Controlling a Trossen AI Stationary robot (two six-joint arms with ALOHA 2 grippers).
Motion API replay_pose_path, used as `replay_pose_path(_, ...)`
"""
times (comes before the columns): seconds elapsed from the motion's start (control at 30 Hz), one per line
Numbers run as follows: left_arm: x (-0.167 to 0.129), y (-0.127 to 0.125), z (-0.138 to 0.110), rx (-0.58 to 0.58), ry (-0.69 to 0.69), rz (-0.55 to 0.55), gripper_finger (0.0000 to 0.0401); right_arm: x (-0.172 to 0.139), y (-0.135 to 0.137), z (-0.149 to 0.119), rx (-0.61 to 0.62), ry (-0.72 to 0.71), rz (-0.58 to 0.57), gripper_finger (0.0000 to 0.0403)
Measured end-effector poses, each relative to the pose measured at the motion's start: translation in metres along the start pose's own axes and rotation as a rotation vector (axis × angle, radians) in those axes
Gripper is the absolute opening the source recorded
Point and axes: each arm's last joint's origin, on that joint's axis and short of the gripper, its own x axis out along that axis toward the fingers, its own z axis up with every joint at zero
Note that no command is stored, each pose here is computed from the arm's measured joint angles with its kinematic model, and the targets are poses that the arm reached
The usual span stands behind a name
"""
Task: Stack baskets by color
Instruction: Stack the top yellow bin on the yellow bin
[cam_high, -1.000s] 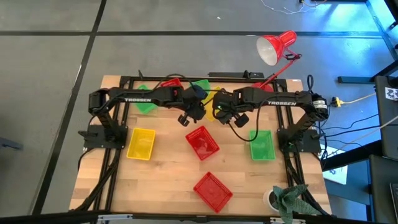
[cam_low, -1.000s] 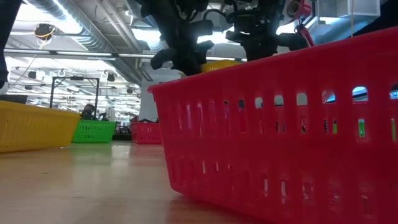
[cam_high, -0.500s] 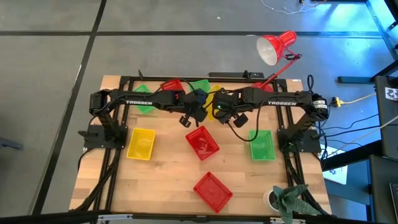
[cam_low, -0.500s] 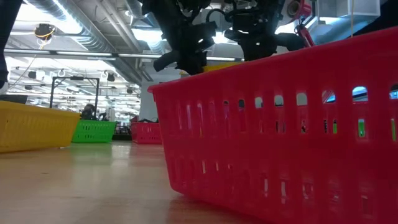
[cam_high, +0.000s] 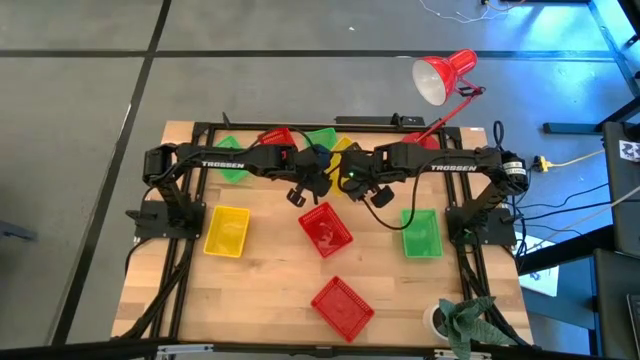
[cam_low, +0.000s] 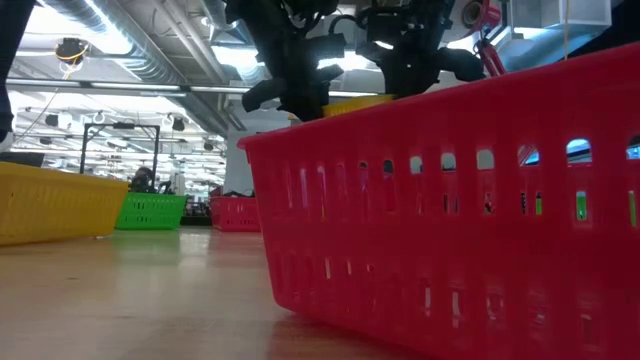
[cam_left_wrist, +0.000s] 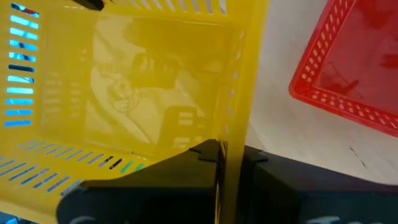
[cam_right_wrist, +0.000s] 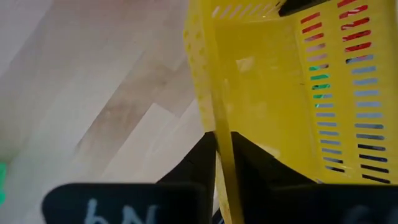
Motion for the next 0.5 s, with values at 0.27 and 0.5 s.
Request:
replay_pose_path(0.27,-0.0004,-0.0006,0.0009,0.003,0.001,0.0,0.0,0.0002,0.0005,-0.0003,0.001,0.003,0.006,0.001)
replay_pose_path(0.5,-0.0004,-0.0012,0.0008,0.004,-0.001,-0.008,0.0,0.0002,-0.0005,0.0005,0.009,-0.005,-0.005,0.0043)
